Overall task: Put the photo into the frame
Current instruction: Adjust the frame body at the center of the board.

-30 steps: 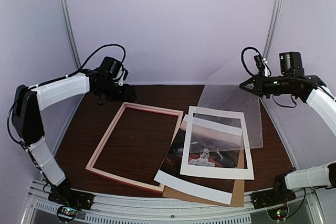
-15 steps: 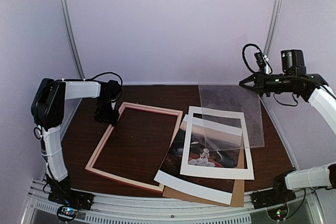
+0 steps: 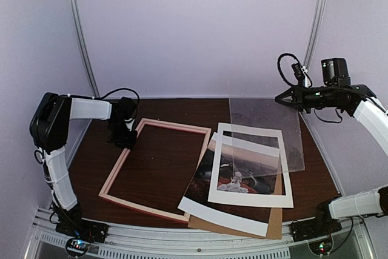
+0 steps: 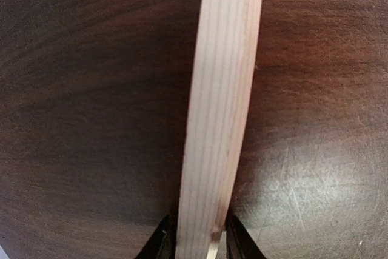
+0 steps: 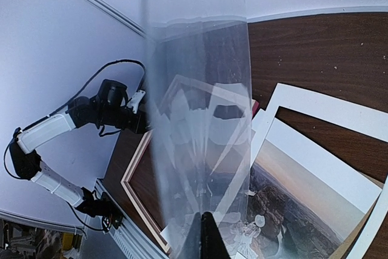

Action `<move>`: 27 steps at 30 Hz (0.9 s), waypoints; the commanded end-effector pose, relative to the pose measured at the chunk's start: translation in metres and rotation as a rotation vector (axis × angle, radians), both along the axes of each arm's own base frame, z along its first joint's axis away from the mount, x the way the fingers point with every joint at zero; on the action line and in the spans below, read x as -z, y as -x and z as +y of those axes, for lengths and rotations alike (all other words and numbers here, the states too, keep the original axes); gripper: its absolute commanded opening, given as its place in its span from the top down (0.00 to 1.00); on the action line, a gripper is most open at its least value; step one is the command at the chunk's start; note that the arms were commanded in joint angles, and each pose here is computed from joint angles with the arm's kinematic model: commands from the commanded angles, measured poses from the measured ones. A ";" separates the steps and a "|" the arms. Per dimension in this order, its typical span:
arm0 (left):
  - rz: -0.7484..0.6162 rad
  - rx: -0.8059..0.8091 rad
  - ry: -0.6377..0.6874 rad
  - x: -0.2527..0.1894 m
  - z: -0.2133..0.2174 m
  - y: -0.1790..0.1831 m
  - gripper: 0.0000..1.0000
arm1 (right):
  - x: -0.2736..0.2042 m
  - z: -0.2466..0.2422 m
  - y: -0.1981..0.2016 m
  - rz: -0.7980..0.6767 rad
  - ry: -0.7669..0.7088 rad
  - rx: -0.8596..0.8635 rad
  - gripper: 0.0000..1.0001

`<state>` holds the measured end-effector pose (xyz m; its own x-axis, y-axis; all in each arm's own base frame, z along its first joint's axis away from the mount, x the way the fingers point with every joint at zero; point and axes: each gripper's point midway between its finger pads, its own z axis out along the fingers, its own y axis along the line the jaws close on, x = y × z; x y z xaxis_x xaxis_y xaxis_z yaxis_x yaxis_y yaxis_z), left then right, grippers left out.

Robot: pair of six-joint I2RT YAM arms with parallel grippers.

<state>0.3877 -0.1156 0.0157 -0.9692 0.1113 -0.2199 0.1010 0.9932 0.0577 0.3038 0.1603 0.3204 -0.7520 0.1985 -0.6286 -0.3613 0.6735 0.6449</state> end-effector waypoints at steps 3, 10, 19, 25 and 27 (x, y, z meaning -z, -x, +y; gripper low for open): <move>0.019 -0.058 0.158 0.020 -0.020 0.030 0.73 | -0.009 0.001 -0.003 -0.029 0.011 0.000 1.00; -0.010 -0.116 0.246 0.028 -0.037 0.054 0.84 | 0.001 0.009 -0.008 -0.001 0.022 -0.020 1.00; -0.018 -0.115 0.298 0.028 -0.060 0.090 0.86 | -0.007 0.026 -0.010 -0.012 0.036 -0.049 1.00; -0.048 -0.108 0.164 0.028 -0.035 0.091 0.91 | -0.008 0.036 -0.015 -0.017 0.048 -0.060 1.00; -0.056 -0.105 0.140 0.026 -0.030 0.086 0.93 | -0.007 0.039 -0.017 -0.013 0.050 -0.064 1.00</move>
